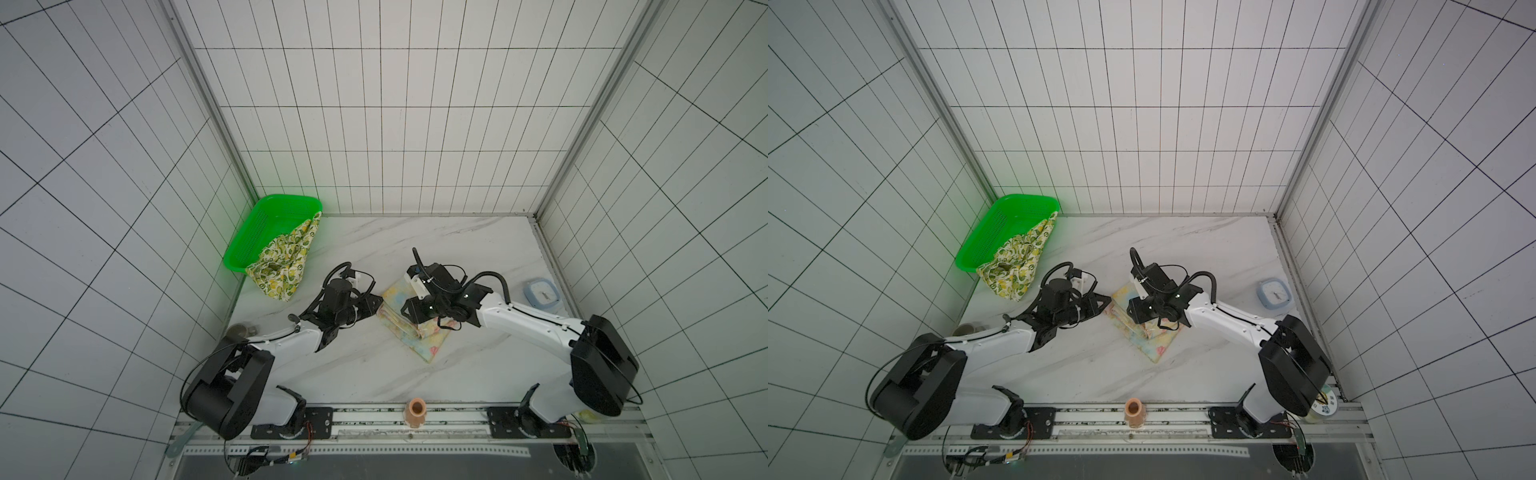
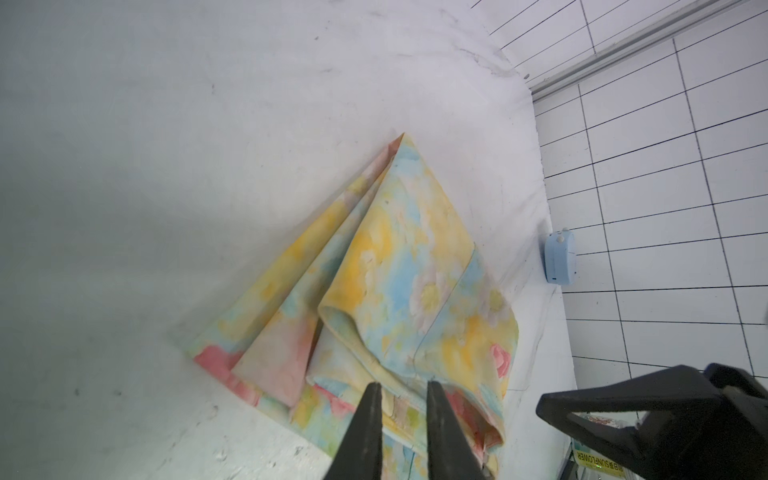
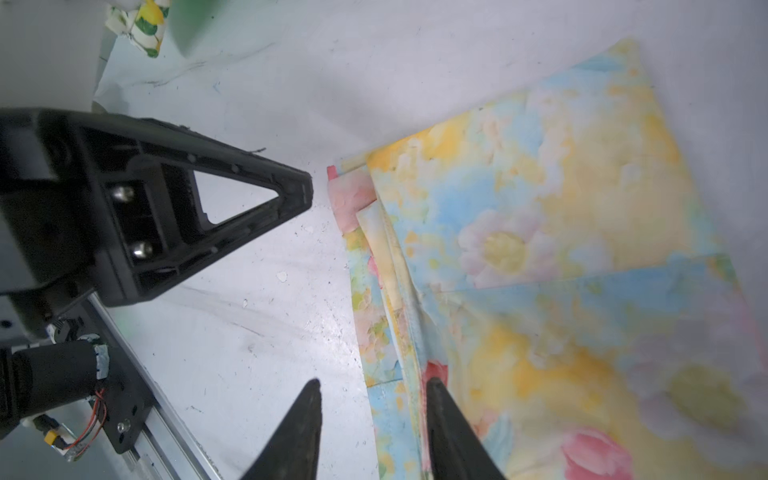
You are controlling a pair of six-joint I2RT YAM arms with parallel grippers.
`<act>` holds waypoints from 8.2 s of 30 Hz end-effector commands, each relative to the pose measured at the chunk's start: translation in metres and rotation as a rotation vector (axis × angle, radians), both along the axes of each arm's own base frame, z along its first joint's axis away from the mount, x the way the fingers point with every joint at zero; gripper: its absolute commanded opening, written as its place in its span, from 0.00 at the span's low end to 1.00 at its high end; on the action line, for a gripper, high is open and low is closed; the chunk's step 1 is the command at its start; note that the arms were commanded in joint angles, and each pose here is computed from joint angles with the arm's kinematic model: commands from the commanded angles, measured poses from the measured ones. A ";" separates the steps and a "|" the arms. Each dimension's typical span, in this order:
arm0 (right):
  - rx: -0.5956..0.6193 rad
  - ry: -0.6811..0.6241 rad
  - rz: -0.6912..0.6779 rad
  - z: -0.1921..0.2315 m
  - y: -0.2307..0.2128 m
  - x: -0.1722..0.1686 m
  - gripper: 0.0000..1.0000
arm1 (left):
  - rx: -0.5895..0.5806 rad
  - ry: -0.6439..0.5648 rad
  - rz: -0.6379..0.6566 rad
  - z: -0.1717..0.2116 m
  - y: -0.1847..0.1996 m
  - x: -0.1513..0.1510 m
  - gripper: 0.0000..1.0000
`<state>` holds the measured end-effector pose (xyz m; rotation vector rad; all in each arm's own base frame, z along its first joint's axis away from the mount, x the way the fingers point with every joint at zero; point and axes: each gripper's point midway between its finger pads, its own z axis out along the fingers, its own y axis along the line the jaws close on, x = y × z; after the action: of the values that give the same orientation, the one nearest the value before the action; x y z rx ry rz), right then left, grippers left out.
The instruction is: Fold and stack the skirts
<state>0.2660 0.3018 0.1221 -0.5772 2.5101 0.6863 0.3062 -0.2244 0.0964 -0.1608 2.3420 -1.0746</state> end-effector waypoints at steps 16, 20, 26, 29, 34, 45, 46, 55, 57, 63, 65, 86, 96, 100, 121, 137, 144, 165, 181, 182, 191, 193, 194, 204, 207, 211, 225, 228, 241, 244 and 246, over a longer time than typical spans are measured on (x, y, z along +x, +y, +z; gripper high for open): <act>-0.011 0.269 0.021 -0.103 -0.038 -0.047 0.04 | 0.044 0.146 -0.074 -0.071 -0.058 0.031 0.20; -0.020 0.313 0.019 -0.117 -0.042 -0.064 0.03 | 0.079 0.174 -0.053 -0.094 -0.056 0.035 0.19; -0.001 0.307 -0.001 -0.123 -0.028 -0.059 0.00 | 0.101 0.121 -0.066 -0.102 -0.063 0.060 0.19; 0.030 0.253 0.015 -0.107 -0.008 -0.039 0.00 | 0.043 0.020 -0.086 -0.078 -0.076 0.083 0.17; 0.185 0.196 -0.003 -0.038 -0.004 -0.005 0.00 | -0.052 -0.154 -0.077 -0.001 -0.082 0.102 0.16; 0.179 0.012 -0.099 0.006 -0.060 0.075 0.00 | -0.129 -0.025 -0.171 0.010 -0.096 0.022 0.16; 0.168 0.013 -0.106 0.000 -0.063 0.084 0.00 | -0.118 0.001 -0.176 0.001 -0.097 0.014 0.16; 0.124 0.069 -0.104 -0.054 -0.064 0.120 0.00 | -0.038 0.161 -0.173 -0.071 -0.093 -0.020 0.15; 0.109 0.092 -0.114 -0.068 -0.067 0.116 0.00 | -0.021 0.179 -0.165 -0.080 -0.092 -0.020 0.15; 0.032 0.118 -0.211 -0.095 -0.089 0.099 0.00 | 0.132 0.204 -0.150 -0.113 -0.072 -0.013 0.14; 0.040 0.120 -0.217 -0.099 -0.091 0.089 0.00 | 0.143 0.197 -0.137 -0.115 -0.065 -0.007 0.14; 0.126 -0.058 -0.109 -0.012 -0.038 0.040 0.00 | 0.154 -0.132 -0.125 0.002 -0.049 0.054 0.14; 0.142 -0.018 -0.105 -0.029 -0.053 0.081 0.00 | 0.108 0.063 -0.122 -0.043 -0.036 -0.007 0.14; 0.145 0.033 -0.127 -0.054 -0.057 0.078 0.00 | 0.131 0.116 -0.090 -0.066 -0.026 -0.015 0.14; 0.161 0.086 -0.167 -0.051 -0.072 0.031 0.20 | 0.161 0.030 0.010 -0.042 0.006 0.020 0.13; 0.129 0.064 -0.201 -0.072 -0.085 0.071 0.61 | 0.090 -0.008 -0.019 -0.019 0.001 0.011 0.14; 0.161 0.091 -0.199 -0.083 -0.078 0.073 0.48 | 0.094 -0.001 -0.014 -0.025 0.002 0.011 0.14; 0.095 0.040 -0.288 -0.077 -0.123 0.122 0.00 | 0.089 0.014 -0.017 -0.029 0.009 0.017 0.13; -0.068 -0.002 -0.401 -0.064 -0.270 0.198 0.00 | 0.065 -0.048 -0.065 0.005 0.013 0.001 0.25; -0.070 -0.011 -0.413 -0.061 -0.280 0.203 0.00 | 0.061 -0.046 -0.064 0.007 0.013 0.000 0.26; -0.065 0.010 -0.450 -0.065 -0.339 0.250 0.00 | 0.022 -0.051 -0.055 0.023 0.009 0.003 0.37; -0.071 0.019 -0.462 -0.069 -0.350 0.258 0.00 | 0.022 -0.045 -0.053 0.023 0.009 0.004 0.37; -0.075 0.020 -0.467 -0.070 -0.355 0.261 0.00 | 0.024 -0.044 -0.053 0.024 0.009 0.005 0.37; -0.117 -0.011 -0.502 -0.066 -0.398 0.292 0.00 | 0.040 -0.020 -0.041 0.019 0.007 0.015 0.37; -0.128 -0.023 -0.502 -0.062 -0.406 0.302 0.00 | 0.037 -0.009 -0.040 0.017 0.006 0.015 0.37; -0.143 -0.033 -0.502 -0.055 -0.413 0.311 0.00 | 0.039 -0.002 -0.038 0.015 0.006 0.016 0.37; -0.158 -0.138 -0.595 -0.010 -0.431 0.324 0.42 | 0.026 -0.012 -0.024 0.020 0.006 0.019 0.37; -0.144 -0.177 -0.617 0.017 -0.430 0.320 0.43 | 0.040 -0.033 -0.014 0.029 0.010 0.022 0.40; 0.044 -0.401 -0.530 0.104 -0.280 0.252 0.45 | 0.276 -0.036 0.317 0.055 0.138 0.074 0.55; 0.114 -0.395 -0.430 0.100 -0.224 0.234 0.45 | 0.340 -0.005 0.414 0.056 0.180 0.080 0.57; 0.164 -0.367 -0.356 0.094 -0.186 0.221 0.45 | 0.365 0.048 0.480 0.056 0.205 0.078 0.57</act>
<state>0.5011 0.0825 0.2329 -0.1442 2.1064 0.4653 0.3905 -0.0532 0.1542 -0.4960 2.2811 -0.5556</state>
